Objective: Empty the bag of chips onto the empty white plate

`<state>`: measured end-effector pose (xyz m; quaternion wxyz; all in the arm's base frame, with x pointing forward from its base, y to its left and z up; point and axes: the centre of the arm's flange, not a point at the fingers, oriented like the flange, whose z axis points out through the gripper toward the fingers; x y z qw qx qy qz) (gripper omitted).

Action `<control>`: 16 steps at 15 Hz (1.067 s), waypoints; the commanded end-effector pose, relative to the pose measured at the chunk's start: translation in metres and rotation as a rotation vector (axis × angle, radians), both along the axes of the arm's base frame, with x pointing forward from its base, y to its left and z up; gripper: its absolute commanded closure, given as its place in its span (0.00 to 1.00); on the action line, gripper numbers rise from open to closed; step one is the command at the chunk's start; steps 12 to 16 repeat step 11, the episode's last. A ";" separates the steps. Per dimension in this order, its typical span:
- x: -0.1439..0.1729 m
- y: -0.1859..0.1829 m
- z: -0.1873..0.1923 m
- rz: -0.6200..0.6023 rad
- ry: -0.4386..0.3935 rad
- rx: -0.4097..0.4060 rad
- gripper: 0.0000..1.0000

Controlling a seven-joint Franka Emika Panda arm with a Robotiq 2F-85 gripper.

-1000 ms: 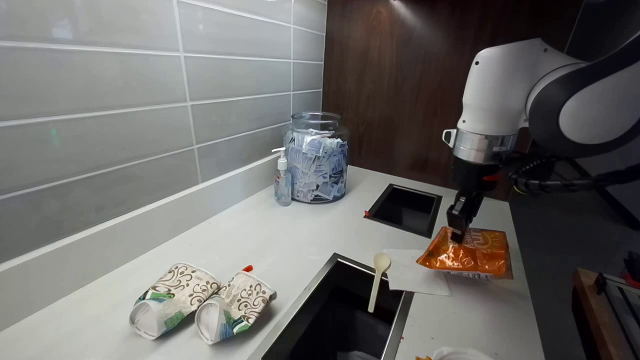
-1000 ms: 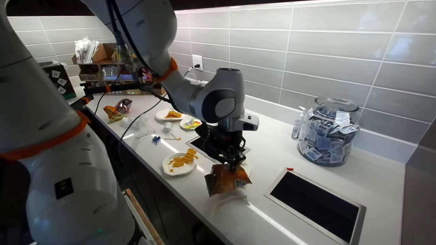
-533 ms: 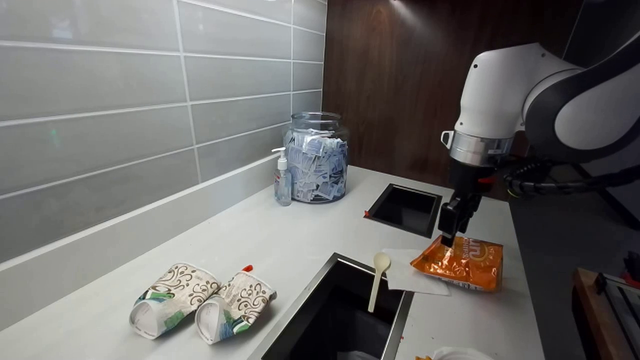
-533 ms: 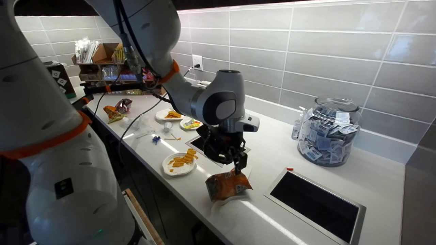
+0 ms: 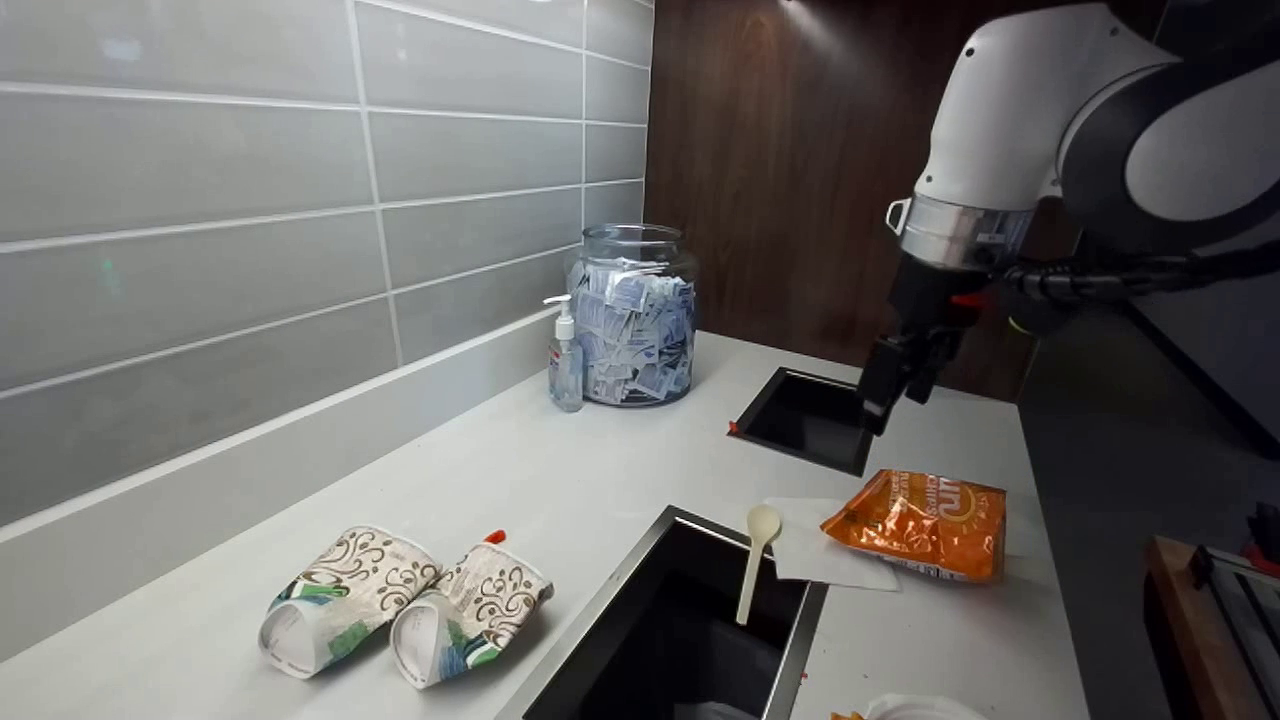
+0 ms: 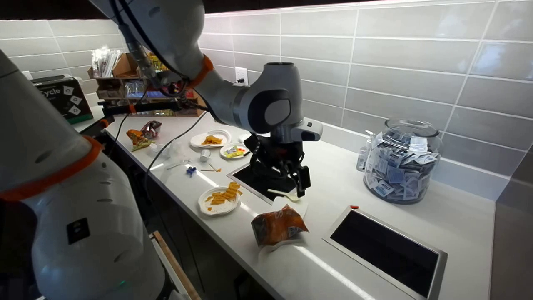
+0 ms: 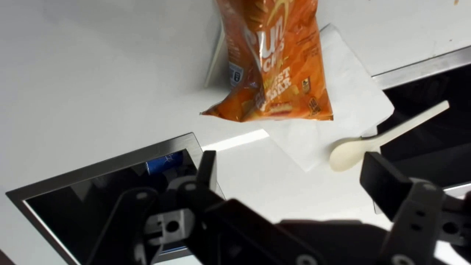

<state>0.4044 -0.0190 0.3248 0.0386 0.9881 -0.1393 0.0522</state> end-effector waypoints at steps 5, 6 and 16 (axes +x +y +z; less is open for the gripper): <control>-0.031 0.000 0.083 0.036 0.027 0.042 0.00; -0.016 0.000 0.063 0.018 0.019 0.013 0.00; -0.024 0.001 0.079 0.033 0.010 0.026 0.00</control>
